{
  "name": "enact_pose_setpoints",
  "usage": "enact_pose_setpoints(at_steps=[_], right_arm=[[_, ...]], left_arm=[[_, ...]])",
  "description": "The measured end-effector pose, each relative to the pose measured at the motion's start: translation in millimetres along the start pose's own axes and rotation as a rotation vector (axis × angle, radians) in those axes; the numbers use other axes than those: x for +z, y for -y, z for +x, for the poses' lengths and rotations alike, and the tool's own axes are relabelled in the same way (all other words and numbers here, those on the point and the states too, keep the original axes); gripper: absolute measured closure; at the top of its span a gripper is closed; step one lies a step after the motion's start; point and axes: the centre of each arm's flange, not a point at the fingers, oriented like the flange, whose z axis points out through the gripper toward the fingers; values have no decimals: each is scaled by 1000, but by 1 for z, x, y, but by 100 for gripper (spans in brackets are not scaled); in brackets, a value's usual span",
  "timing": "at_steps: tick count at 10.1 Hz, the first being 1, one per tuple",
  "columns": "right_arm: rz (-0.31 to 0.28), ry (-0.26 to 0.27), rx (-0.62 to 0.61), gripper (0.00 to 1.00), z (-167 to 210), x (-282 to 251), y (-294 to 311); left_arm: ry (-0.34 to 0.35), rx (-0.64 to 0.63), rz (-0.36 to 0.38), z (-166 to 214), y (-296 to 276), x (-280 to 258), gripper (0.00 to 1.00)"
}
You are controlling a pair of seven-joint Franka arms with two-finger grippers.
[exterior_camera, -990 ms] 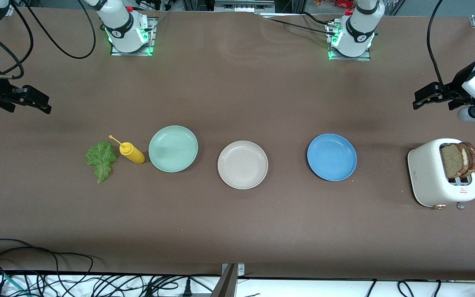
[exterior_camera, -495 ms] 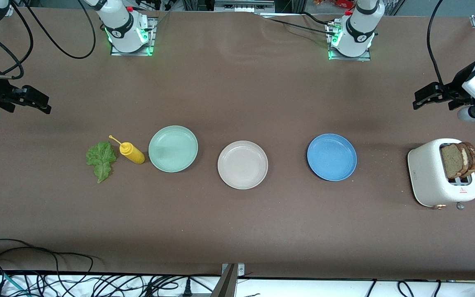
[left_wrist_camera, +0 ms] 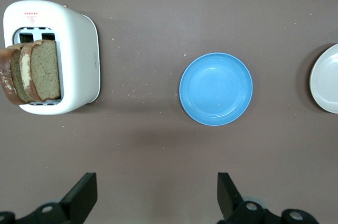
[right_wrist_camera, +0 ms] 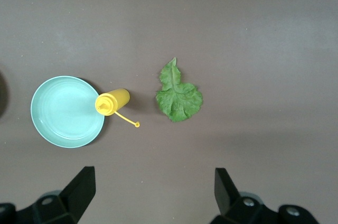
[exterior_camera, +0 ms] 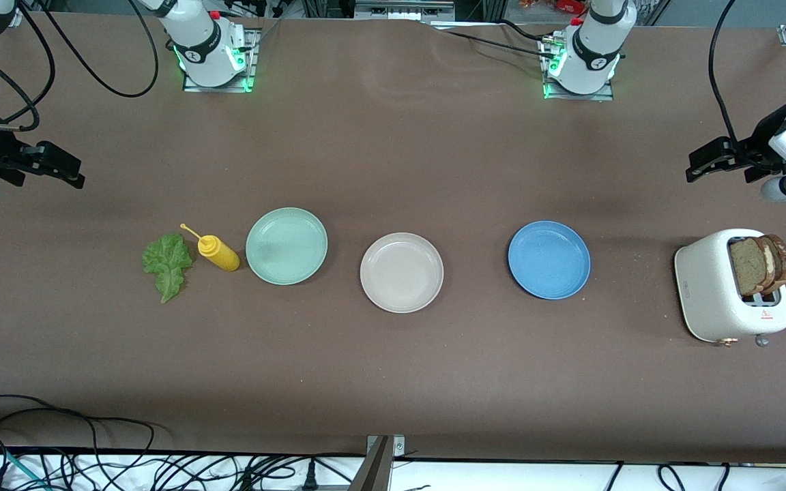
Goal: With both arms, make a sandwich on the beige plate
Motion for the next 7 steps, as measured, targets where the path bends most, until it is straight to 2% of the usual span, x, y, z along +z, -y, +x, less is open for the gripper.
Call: enact_pose_setpoints(at_steps=[7], right_arm=[[0,0,0,0,0,0,0]], left_arm=[[1,-6,2,1,4,1,0]])
